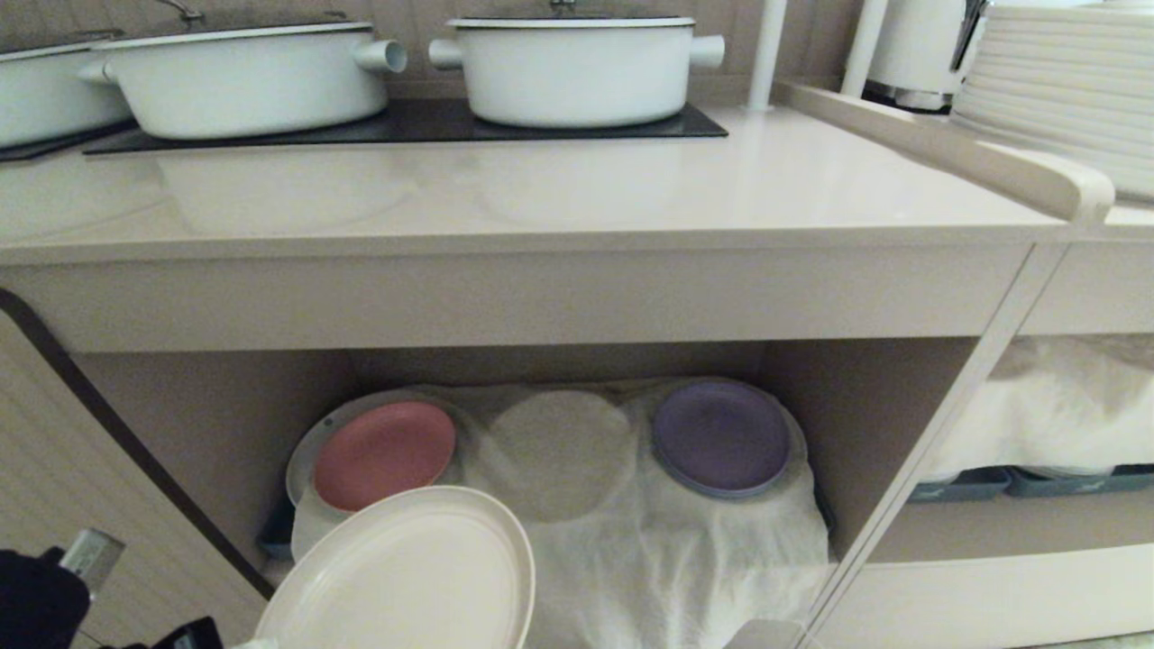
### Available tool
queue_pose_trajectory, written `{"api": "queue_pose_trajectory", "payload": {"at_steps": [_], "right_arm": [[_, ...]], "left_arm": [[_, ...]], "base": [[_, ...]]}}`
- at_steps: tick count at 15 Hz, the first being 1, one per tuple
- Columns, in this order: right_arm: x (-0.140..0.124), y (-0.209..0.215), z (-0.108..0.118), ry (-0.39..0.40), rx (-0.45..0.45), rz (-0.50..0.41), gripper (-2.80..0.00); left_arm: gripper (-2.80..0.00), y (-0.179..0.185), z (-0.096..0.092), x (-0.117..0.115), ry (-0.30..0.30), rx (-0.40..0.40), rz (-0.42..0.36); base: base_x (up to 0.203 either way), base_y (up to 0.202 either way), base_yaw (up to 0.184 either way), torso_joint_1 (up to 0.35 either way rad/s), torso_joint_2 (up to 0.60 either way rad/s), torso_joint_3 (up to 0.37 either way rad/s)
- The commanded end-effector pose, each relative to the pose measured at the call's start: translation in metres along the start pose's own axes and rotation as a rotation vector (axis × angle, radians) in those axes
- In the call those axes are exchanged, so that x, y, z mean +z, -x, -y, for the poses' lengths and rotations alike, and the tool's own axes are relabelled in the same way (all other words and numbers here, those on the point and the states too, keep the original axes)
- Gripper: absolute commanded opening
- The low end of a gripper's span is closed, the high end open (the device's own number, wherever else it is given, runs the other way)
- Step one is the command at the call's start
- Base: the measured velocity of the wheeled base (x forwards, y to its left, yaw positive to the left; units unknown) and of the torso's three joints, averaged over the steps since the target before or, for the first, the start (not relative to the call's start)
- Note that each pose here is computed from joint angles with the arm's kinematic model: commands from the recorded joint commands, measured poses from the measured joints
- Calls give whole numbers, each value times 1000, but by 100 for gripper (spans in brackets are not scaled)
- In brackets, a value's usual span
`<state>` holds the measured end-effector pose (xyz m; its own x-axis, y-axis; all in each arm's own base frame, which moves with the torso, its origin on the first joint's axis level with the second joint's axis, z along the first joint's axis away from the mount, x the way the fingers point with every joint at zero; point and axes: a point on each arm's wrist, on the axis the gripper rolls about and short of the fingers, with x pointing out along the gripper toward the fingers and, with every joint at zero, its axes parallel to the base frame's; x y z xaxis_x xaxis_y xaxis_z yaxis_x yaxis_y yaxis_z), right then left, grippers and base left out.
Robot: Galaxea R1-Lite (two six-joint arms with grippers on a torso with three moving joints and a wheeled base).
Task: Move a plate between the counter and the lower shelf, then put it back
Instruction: Put the plate
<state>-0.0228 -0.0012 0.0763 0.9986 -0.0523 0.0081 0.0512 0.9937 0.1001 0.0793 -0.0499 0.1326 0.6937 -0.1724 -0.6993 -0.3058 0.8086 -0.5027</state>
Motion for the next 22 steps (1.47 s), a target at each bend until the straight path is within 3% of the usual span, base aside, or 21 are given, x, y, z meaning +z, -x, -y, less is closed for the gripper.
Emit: {"api": "queue_pose_trajectory", "payload": {"at_steps": [1, 22], "right_arm": [[0, 0, 0, 0, 0, 0, -280], [0, 0, 0, 2, 0, 1, -280]], "left_arm": [[-280, 0, 0, 0, 4, 3, 0], [-280, 0, 6, 3, 1, -4, 5]], "base": [[0, 0, 0, 178, -480, -285], [0, 0, 0, 225, -511, -288]]}}
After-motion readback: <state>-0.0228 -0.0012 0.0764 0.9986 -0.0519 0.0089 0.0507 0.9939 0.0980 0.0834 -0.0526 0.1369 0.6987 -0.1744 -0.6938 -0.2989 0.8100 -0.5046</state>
